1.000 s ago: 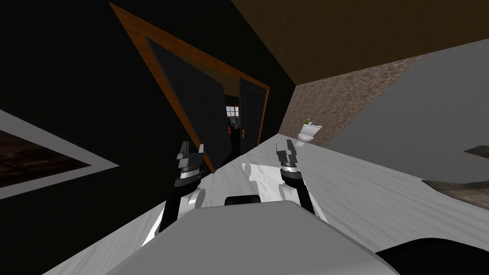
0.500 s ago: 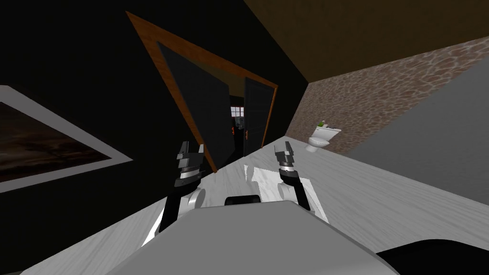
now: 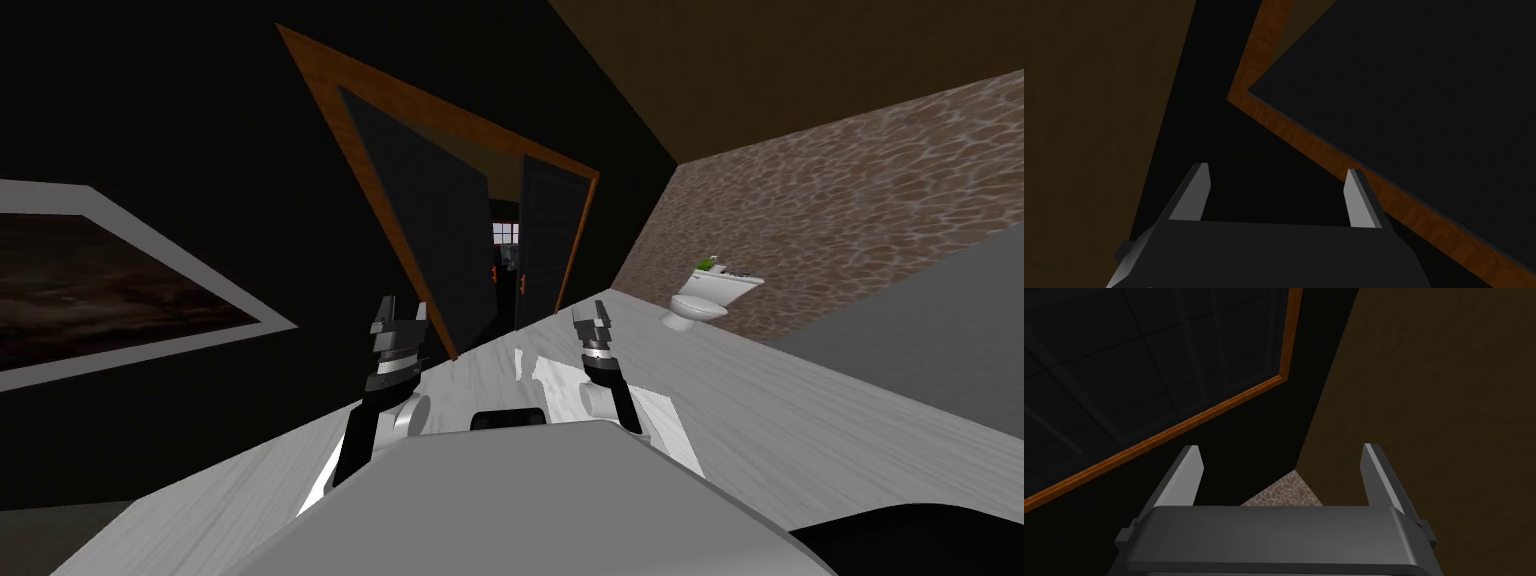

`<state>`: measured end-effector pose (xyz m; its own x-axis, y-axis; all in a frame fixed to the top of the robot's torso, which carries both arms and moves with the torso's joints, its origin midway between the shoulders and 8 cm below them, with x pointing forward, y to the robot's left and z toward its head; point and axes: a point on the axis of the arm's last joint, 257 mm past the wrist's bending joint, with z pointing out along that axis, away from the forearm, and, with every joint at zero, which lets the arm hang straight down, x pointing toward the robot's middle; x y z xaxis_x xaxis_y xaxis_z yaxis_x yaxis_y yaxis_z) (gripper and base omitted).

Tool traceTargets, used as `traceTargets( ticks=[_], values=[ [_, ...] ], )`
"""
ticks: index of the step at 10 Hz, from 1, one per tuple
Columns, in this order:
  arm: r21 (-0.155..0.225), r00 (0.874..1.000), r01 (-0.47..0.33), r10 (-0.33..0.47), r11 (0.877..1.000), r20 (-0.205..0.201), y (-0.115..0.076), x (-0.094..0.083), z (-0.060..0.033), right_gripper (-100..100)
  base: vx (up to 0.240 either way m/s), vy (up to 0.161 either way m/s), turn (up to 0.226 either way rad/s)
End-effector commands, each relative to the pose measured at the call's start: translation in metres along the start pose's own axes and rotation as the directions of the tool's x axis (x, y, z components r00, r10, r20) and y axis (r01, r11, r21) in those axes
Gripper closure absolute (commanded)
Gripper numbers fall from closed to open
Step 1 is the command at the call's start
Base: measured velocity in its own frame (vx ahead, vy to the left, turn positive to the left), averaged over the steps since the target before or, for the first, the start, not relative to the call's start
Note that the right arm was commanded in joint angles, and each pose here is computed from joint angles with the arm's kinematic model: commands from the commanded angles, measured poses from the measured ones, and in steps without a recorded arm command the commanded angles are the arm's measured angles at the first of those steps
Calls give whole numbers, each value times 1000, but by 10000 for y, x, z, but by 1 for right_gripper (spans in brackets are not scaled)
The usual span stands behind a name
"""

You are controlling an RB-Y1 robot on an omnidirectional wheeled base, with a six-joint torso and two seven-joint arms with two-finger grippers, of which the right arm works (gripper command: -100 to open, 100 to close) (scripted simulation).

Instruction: Push the door open

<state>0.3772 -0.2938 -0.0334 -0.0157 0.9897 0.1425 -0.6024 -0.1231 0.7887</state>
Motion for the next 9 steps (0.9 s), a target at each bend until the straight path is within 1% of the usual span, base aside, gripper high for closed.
traceTargets(
  ticks=[1,2,5,9],
  values=[
    [8,1000,-29,29,1000,9,-76,-49,-11,-100,61,-55,149],
    [19,998,-62,62,998,20,-170,-107,-29,-100,90,-84,234],
    [33,993,-116,114,993,42,-317,-201,-60,-100,103,-91,171],
    [48,980,-189,185,981,76,-515,-337,-109,-100,71,-71,170]
  ],
)
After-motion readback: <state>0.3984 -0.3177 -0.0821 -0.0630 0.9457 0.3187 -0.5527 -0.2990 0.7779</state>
